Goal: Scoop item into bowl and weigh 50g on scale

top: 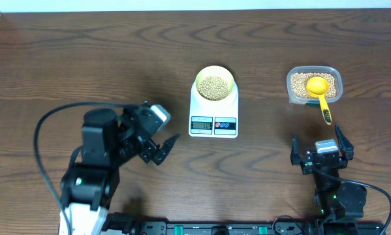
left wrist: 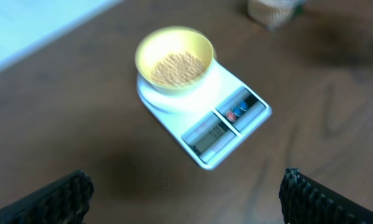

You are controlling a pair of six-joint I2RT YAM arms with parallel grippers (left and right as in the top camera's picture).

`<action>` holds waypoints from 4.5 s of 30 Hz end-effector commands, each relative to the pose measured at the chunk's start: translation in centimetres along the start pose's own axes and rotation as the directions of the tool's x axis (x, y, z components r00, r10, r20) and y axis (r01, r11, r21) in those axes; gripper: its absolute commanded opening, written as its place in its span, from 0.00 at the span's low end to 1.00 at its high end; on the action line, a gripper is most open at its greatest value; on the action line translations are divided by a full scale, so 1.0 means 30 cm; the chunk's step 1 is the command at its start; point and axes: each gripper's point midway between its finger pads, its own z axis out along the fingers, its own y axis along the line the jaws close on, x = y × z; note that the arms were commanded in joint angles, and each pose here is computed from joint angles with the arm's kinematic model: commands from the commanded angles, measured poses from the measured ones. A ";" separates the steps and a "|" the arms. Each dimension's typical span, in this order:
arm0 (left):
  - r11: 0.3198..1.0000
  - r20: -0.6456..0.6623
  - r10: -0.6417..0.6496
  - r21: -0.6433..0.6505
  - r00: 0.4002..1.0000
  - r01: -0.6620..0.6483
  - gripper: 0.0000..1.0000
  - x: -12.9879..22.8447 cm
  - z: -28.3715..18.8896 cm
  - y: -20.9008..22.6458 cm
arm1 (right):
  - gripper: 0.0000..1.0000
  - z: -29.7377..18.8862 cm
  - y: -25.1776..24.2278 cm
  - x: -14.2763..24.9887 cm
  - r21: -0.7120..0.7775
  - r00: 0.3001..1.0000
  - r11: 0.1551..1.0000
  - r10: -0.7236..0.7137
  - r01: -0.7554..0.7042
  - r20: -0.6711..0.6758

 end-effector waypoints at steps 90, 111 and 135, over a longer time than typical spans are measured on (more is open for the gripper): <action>0.688 0.439 -0.191 -0.578 0.878 0.439 0.98 0.414 -0.120 0.247 | 0.99 0.000 0.001 0.003 0.004 1.000 1.000 -0.008 0.008 -0.001; 0.687 0.444 -0.196 -0.574 0.874 0.445 0.97 0.412 -0.119 0.247 | 0.99 0.000 0.001 0.003 0.004 1.000 1.000 -0.007 0.008 -0.002; 0.687 0.444 -0.196 -0.574 0.874 0.445 0.98 0.412 -0.119 0.247 | 0.99 0.000 0.001 0.003 0.004 1.000 1.000 -0.008 0.008 -0.001</action>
